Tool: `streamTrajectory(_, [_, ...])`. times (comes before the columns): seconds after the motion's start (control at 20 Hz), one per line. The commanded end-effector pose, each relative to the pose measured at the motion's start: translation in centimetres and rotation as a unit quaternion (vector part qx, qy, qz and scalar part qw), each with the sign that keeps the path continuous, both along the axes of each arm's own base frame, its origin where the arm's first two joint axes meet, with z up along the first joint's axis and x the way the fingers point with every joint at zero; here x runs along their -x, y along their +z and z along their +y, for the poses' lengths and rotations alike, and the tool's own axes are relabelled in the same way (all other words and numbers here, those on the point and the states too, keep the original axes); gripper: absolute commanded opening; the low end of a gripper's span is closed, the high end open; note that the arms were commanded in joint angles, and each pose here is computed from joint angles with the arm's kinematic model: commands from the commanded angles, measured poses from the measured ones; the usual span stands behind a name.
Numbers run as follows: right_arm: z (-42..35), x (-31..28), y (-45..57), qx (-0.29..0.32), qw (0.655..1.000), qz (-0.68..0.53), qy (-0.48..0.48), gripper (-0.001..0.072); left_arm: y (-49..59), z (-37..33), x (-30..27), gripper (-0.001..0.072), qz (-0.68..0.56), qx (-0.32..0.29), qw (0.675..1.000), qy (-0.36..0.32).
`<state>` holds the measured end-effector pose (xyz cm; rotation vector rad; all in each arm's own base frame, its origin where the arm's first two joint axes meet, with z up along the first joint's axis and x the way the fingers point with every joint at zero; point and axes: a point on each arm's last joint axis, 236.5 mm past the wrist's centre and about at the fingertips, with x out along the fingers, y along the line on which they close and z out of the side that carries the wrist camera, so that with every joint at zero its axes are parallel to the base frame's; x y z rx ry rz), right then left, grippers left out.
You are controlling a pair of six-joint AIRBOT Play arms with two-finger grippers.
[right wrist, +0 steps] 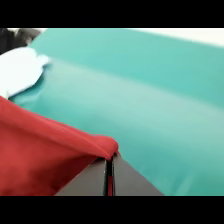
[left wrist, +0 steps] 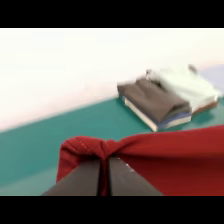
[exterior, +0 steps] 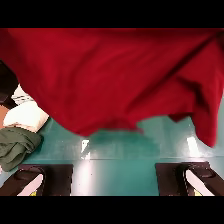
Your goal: Fold the shirts.
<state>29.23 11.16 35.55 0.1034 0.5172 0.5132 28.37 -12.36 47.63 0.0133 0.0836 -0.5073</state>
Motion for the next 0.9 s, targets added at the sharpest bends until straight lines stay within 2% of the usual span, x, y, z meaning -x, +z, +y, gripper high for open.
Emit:
streamTrajectory(0.0, [2.3,-2.4,-8.7,-0.002,0.988,0.15,0.031,0.0014,-10.5,-1.1,-6.4,0.0023,0.149,-0.027,0.988,-0.011])
streamTrajectory(0.2, [3.5,-6.5,-24.2,0.064,0.952,0.297,0.025,0.0014,-28.0,-0.9,-13.8,0.0024,0.339,-0.062,0.939,0.007])
streamTrajectory(0.35, [4.1,-9.8,-30.6,0.062,0.943,0.326,0.006,0.0015,-37.8,-0.9,-16.4,0.0025,0.428,-0.076,0.9,0.011])
streamTrajectory(0.4, [4.0,-11.0,-31.5,0.06,0.943,0.327,-0.002,0.0048,-39.5,-0.8,-16.8,0.0046,0.443,-0.079,0.893,0.012])
streamTrajectory(0.45, [3.7,-12.1,-31.7,0.058,0.943,0.328,-0.007,0.0279,-40.4,-0.7,-17.2,0.0365,0.45,-0.078,0.89,0.018])
streamTrajectory(0.5, [3.2,-13.0,-31.2,0.055,0.942,0.33,-0.013,0.0408,-40.5,-0.2,-17.6,0.0587,0.449,-0.077,0.889,0.032])
streamTrajectory(0.65, [1.6,-13.8,-27.9,0.041,0.945,0.323,-0.017,0.0407,-38.8,2.9,-16.5,0.0586,0.469,-0.054,0.879,0.065])
streamTrajectory(0.85, [-0.3,-10.2,-25.3,0.033,0.95,0.307,-0.033,0.0406,-41.5,5.3,-9.9,0.0586,0.537,-0.045,0.838,0.08])
